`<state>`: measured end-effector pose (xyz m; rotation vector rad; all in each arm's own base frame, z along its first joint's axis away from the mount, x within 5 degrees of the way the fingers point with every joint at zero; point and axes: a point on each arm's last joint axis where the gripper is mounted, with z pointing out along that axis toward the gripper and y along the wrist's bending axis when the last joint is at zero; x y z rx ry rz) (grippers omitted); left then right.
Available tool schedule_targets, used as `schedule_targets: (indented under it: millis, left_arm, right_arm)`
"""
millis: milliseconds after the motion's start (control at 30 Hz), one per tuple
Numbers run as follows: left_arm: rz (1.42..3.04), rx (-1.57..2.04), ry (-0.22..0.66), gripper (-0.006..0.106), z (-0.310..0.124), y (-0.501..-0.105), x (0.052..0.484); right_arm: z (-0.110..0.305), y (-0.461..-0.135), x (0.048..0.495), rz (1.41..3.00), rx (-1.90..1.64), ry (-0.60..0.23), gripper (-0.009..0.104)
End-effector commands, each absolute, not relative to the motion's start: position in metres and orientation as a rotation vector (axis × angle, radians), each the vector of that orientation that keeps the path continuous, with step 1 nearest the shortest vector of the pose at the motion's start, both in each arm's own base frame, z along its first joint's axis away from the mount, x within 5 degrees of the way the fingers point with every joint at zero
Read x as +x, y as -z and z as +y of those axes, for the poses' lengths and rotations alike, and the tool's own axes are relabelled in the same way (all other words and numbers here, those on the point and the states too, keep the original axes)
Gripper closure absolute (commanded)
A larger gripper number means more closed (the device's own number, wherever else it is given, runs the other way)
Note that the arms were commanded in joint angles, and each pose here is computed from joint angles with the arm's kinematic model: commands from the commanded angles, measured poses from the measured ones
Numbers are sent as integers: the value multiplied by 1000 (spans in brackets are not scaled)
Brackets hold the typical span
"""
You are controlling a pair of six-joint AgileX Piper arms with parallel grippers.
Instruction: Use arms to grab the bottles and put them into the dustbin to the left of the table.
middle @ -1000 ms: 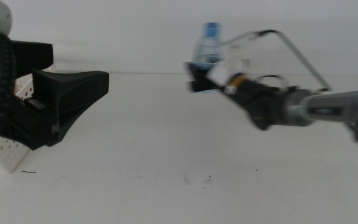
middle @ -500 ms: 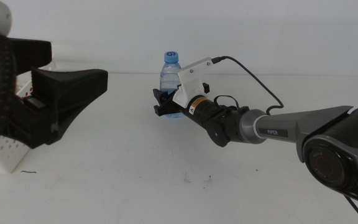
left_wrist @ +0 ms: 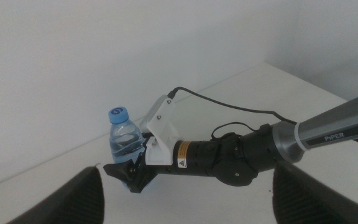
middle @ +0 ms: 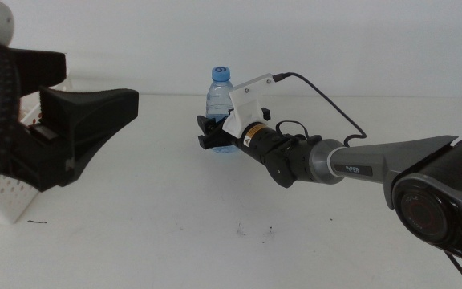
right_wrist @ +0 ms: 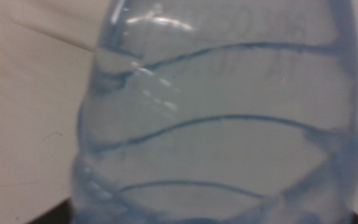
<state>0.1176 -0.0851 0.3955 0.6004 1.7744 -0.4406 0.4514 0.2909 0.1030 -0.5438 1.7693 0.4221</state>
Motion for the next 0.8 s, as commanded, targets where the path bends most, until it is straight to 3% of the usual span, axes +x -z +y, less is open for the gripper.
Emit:
schedule_targets:
  millis: [0,100,500,667,767]
  left_arm:
    - [1761,594,452,7,-86,-396,117]
    - [1761,594,452,7,-86,-396,117]
    - [1757,592,453,7,-86,-397,117]
    - [1757,592,453,7,-86,-397,117]
    - [1757,592,453,7,-86,-397,117]
  right_arm:
    - [295,-120,452,1726,-512,-460,31]
    - [299,-120,448,1725,-535,-471,19]
    - [269,-140,400,1762,-597,-450,18]
    - [241,-171,355,1823,-571,-487,18]
    - [222,-206,326,1933,-552,-499,18]
